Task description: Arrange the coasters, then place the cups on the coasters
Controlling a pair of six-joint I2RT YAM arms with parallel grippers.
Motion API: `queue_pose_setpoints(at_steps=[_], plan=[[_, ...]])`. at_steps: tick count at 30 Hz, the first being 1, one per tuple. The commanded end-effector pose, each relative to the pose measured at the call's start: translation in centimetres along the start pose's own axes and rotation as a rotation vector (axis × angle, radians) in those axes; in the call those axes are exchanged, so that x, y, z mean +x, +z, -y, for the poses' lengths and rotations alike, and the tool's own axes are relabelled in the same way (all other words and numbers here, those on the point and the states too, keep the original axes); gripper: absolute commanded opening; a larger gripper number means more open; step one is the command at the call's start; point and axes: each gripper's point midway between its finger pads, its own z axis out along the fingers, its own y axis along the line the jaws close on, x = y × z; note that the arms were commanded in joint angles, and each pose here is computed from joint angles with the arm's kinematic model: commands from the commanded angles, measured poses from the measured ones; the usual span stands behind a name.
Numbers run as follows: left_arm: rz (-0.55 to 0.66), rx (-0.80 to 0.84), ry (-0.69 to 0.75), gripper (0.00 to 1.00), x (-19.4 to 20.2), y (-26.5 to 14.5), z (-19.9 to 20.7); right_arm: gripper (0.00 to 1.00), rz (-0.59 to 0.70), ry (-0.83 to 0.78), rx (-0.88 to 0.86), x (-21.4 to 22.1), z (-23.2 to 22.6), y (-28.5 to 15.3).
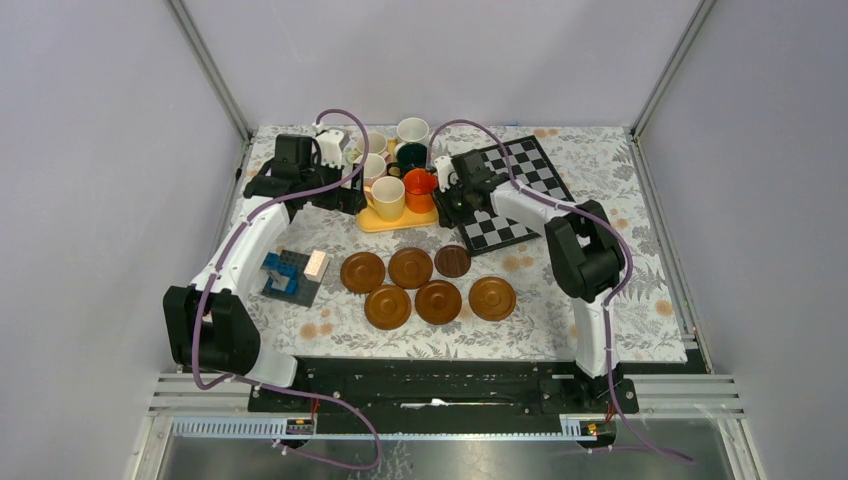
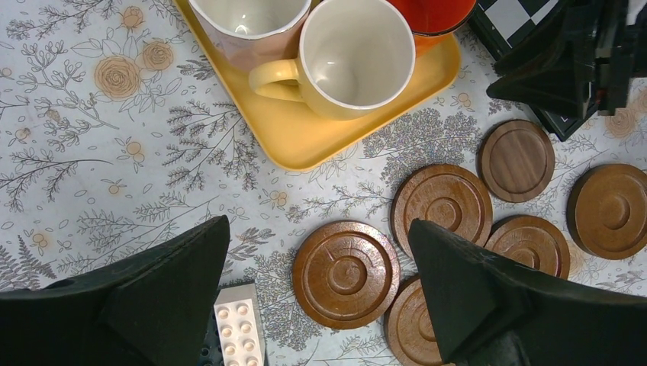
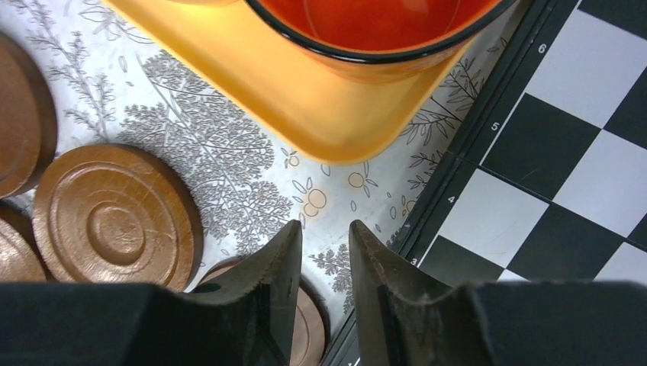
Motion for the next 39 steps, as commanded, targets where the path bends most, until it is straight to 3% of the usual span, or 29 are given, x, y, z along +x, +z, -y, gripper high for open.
queue_pose_setpoints(at_steps=[1, 12, 28, 34, 39], plan=[[0.051, -0.020, -0.001, 0.99, -1.4, -0.4, -0.3, 0.36, 0.026, 0.010, 0.051, -1.5, 1.0, 0.5], [0.045, -0.032, -0.001, 0.99, -1.3, -0.2, -0.5, 0.39, -0.038, 0.046, 0.154, 0.3, 4.5, 1.7], [-0.051, 0.022, 0.119, 0.99, 1.5, 0.6, -0.4, 0.45, -0.009, 0.108, 0.205, 0.5, 10.9, -2.9], [-0.073, 0.122, 0.192, 0.99, 3.0, 0.0, 1.1, 0.55, 0.036, 0.042, 0.058, 0.0, 8.0, -5.8], [-0.056, 0.248, 0.213, 0.99, 3.9, -0.6, 3.4, 0.56, 0.064, -0.023, -0.035, 0.3, 3.3, -7.6]])
